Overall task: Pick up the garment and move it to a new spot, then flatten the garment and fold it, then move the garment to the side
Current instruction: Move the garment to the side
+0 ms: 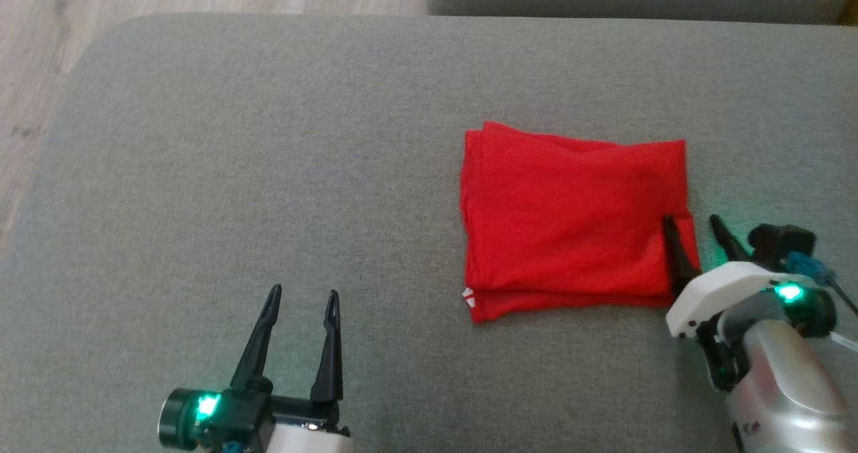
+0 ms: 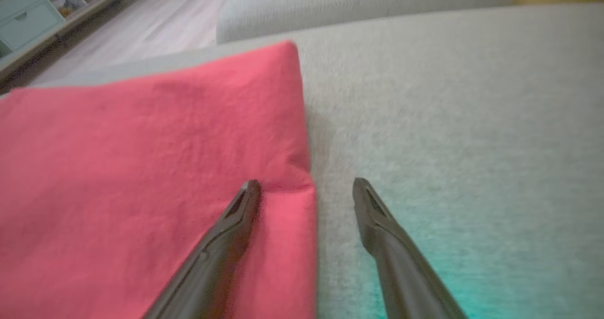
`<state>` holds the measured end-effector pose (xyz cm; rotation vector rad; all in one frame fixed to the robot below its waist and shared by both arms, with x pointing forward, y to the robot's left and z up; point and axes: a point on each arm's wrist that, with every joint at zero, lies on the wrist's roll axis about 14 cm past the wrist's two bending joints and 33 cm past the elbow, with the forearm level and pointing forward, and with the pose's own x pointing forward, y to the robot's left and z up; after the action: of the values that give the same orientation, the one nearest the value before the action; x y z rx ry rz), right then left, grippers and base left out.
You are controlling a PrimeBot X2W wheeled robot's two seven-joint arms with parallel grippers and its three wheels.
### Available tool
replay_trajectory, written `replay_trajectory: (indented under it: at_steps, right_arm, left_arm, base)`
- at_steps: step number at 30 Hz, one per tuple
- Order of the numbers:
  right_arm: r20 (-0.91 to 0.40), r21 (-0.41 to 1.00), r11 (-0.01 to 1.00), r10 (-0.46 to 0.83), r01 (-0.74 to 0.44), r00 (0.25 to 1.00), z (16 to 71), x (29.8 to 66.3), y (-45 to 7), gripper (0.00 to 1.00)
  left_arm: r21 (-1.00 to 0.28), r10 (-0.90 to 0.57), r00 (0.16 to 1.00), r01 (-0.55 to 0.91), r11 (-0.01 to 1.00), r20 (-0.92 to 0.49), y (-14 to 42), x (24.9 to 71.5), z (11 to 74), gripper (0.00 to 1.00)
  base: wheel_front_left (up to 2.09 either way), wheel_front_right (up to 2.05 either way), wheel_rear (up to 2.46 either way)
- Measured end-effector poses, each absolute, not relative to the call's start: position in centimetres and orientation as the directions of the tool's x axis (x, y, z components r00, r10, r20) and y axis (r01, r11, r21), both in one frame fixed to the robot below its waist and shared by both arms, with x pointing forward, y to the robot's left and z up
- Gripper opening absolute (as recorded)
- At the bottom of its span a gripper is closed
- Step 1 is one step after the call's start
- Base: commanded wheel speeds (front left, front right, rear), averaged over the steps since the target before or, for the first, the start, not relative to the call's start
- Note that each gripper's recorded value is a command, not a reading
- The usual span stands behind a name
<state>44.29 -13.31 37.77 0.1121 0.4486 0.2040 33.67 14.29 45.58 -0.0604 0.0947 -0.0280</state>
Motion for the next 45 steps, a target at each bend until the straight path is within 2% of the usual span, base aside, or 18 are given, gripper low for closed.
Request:
replay_trajectory:
  at_steps: [1, 2, 3, 9, 13, 20, 25, 30, 31, 32, 34, 36, 40, 45]
  right_arm:
    - [-0.453, 0.159, 0.971, 0.23, -0.176, 0.861, 36.9, 44.1, -12.9, 1.0]
    - [-0.474, 0.165, 0.969, 0.24, -0.182, 0.847, 36.3, 44.0, -12.5, 0.71]
    - [-0.484, 0.172, 0.968, 0.244, -0.182, 0.84, 36.0, 44.1, -12.3, 0.0]
    - [-0.462, 0.159, 0.971, 0.232, -0.178, 0.856, 36.7, 45.9, -13.2, 0.0]
    - [-0.431, 0.026, 0.987, 0.155, -0.16, 0.889, 38.3, 47.4, -18.1, 0.0]
    - [-0.248, -0.173, 0.985, -0.044, 0.0, 0.968, 45.9, 52.0, -29.1, 0.0]
    - [-0.213, -0.222, 0.969, -0.158, 0.11, 0.964, 47.5, 52.7, -34.2, 0.0]
    - [-0.242, -0.269, 0.931, -0.313, 0.246, 0.919, 47.1, 51.4, -40.3, 0.0]
    - [-0.254, -0.278, 0.922, -0.342, 0.27, 0.905, 46.9, 51.0, -41.3, 0.71]
    - [-0.268, -0.284, 0.914, -0.366, 0.29, 0.891, 46.7, 50.6, -42.1, 1.0]
    - [-0.253, -0.295, 0.902, -0.392, 0.315, 0.885, 47.1, 50.2, -43.0, 1.0]
    - [-0.175, -0.314, 0.892, -0.392, 0.326, 0.903, 48.9, 50.5, -43.1, 1.0]
    - [-0.047, -0.316, 0.902, -0.325, 0.294, 0.945, 51.3, 51.1, -40.3, 1.0]
    - [-0.124, -0.211, 0.968, -0.162, 0.133, 0.979, 46.5, 48.6, -31.7, 1.0]
  left_arm:
    - [-0.061, -0.027, 0.995, 0.021, 0.998, -0.098, 14.4, 33.7, 45.5, 1.0]
    - [-0.059, -0.022, 0.995, 0.016, 0.998, -0.102, 14.5, 33.7, 45.4, 1.0]
    - [-0.057, -0.017, 0.994, 0.011, 0.998, -0.106, 14.6, 33.7, 45.2, 1.0]
    - [-0.062, -0.024, 0.992, 0.017, 0.998, -0.123, 14.1, 34.3, 44.7, 1.0]
    - [-0.076, -0.072, 0.99, 0.063, 0.995, -0.121, 12.7, 35.6, 44.5, 1.0]
    - [-0.101, -0.182, 0.979, 0.173, 0.98, -0.093, 9.4, 39.5, 44.3, 1.0]
    - [-0.102, -0.252, 0.964, 0.244, 0.964, -0.078, 7.3, 42.1, 43.8, 1.0]
    - [-0.12, -0.306, 0.949, 0.296, 0.948, -0.073, 5.4, 44.5, 42.6, 1.0]
    - [-0.123, -0.312, 0.947, 0.301, 0.946, -0.076, 5.1, 44.7, 42.4, 1.0]
    - [-0.127, -0.317, 0.945, 0.306, 0.944, -0.078, 4.9, 44.9, 42.1, 1.0]
    - [-0.133, -0.321, 0.944, 0.309, 0.942, -0.08, 4.7, 45.1, 41.9, 1.0]
    - [-0.144, -0.307, 0.949, 0.294, 0.945, -0.074, 4.9, 45.3, 42.2, 1.0]
    - [-0.182, -0.281, 0.958, 0.267, 0.946, -0.052, 5.5, 45.1, 43.5, 1.0]
    - [-0.205, -0.241, 0.97, 0.231, 0.951, -0.023, 6.7, 43.7, 45.6, 1.0]
  base:
    - [0.0, 0.0, 0.0]
    - [0.0, 0.0, 0.0]
    - [0.0, 0.0, 0.0]
    - [0.0, 0.0, 0.0]
    - [0.0, 0.0, 0.0]
    - [0.0, 0.0, 0.0]
    - [0.0, 0.0, 0.0]
    - [0.0, 0.0, 0.0]
    - [0.0, 0.0, 0.0]
    - [0.0, 0.0, 0.0]
    - [0.0, 0.0, 0.0]
    - [0.0, 0.0, 0.0]
    - [0.0, 0.0, 0.0]
    - [0.0, 0.0, 0.0]
